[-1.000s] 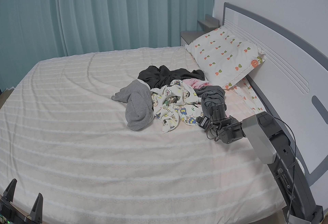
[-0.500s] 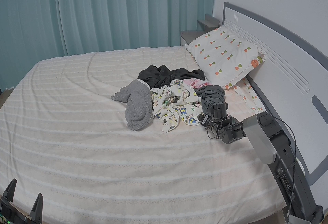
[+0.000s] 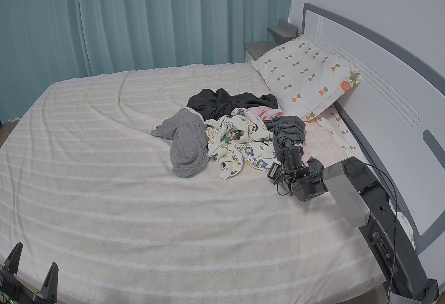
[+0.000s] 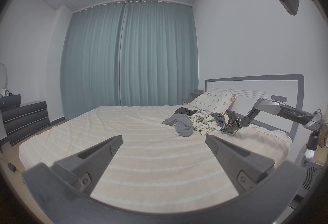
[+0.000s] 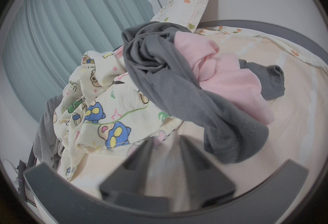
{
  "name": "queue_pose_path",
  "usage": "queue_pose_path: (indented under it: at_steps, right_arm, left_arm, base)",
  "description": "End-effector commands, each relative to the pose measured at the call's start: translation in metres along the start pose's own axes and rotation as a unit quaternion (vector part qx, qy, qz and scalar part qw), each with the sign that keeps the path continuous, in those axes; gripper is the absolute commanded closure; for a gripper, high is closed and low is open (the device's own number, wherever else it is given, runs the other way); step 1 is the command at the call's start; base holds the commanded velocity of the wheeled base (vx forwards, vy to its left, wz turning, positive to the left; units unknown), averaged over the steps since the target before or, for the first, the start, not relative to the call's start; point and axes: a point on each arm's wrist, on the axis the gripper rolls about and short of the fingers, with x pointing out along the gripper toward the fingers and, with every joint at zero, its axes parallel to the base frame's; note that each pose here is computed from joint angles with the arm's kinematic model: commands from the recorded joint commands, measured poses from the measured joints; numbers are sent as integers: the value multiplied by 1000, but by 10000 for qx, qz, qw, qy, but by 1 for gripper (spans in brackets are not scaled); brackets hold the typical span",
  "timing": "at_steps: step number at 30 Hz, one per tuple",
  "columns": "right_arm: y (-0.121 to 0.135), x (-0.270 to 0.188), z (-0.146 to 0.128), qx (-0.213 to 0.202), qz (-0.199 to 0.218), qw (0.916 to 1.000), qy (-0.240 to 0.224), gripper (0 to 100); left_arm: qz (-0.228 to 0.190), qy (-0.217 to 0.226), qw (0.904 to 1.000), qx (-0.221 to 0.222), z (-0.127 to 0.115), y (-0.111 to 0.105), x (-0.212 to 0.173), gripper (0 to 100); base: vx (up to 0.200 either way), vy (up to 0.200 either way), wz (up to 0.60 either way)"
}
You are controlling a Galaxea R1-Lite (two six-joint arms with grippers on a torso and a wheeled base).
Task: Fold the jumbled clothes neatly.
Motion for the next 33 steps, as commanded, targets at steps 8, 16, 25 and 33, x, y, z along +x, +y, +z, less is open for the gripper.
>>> queue_pose_path:
  at_steps: [8,16,25,33]
  right_arm:
    - [8,-7,19,-22,116,9997,-210,100]
    - [39,-40,75,151,689,9950,-707,100]
    - [40,-45,82,-78,963,9912,-909,100]
    - [31,-41,62,-309,1029,9934,-403,100]
  left_arm:
    - [1,-2,10000,2,-5,0,0,0]
    - [8,-2,10000,2,-5,0,0,0]
    - [1,-2,10000,2,-5,0,0,0]
    - [1,-2,10000,2,-5,0,0,0]
  base:
    - [0,0,0]
    - [0,0,0]
    - [0,0,0]
    - [0,0,0]
